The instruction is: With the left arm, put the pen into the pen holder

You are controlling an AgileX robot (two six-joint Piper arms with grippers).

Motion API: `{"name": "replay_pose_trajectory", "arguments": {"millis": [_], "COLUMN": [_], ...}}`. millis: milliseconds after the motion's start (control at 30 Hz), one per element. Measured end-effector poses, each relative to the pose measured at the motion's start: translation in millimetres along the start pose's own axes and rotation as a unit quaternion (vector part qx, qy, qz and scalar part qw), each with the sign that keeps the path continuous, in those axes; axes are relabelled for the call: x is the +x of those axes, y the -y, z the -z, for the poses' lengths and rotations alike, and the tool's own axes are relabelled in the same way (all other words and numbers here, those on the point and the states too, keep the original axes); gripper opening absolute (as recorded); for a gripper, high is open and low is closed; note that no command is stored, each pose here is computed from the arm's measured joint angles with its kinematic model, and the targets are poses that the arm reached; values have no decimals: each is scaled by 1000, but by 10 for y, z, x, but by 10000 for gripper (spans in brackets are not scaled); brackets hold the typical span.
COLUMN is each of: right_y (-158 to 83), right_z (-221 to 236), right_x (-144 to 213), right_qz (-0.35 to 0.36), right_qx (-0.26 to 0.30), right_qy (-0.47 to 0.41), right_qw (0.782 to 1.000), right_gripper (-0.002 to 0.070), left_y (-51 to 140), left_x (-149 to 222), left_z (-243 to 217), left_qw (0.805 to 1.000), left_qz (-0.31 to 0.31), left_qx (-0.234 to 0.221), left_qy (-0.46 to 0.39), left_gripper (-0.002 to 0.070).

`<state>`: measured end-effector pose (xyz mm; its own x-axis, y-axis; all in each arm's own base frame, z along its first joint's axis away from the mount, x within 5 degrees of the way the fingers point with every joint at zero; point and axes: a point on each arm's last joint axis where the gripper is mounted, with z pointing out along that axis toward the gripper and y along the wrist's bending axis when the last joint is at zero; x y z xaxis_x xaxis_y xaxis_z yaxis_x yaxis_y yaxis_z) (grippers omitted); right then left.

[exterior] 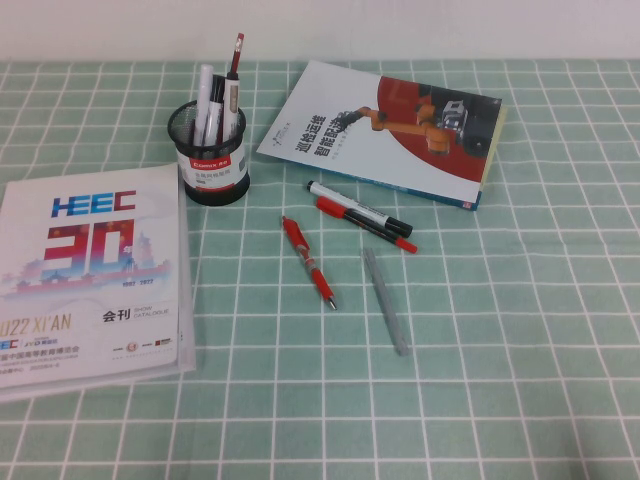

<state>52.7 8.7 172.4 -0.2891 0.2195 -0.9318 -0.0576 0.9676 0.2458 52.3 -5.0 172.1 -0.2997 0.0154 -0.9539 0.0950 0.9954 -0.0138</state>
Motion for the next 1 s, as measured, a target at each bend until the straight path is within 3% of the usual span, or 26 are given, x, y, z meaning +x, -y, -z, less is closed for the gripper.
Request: {"name": "replay_pose_trajectory", "arguments": {"millis": [300,633,867,1000], "right_y": [0,0,0,0], "right_z": [0,0,0,0], "right_x": [0,0,0,0], "right_qz": [0,0,0,0], "right_qx": [0,0,0,0], "right_qy": [0,0,0,0], "right_qw": [1000,1000,1000,1000], "right_gripper": [-20,-20,-20,-20], "left_y": [3,38,26,28], "left_x": [-12,-136,-232,-226], "left_z": [0,8,29,22], "left_qw": [1000,984,978,972], "left_qz": [7,160,159,196], "left_qx": [2,33,35,40], "left_qy": [6,75,129,122], "left_gripper": [0,0,0,0]}}
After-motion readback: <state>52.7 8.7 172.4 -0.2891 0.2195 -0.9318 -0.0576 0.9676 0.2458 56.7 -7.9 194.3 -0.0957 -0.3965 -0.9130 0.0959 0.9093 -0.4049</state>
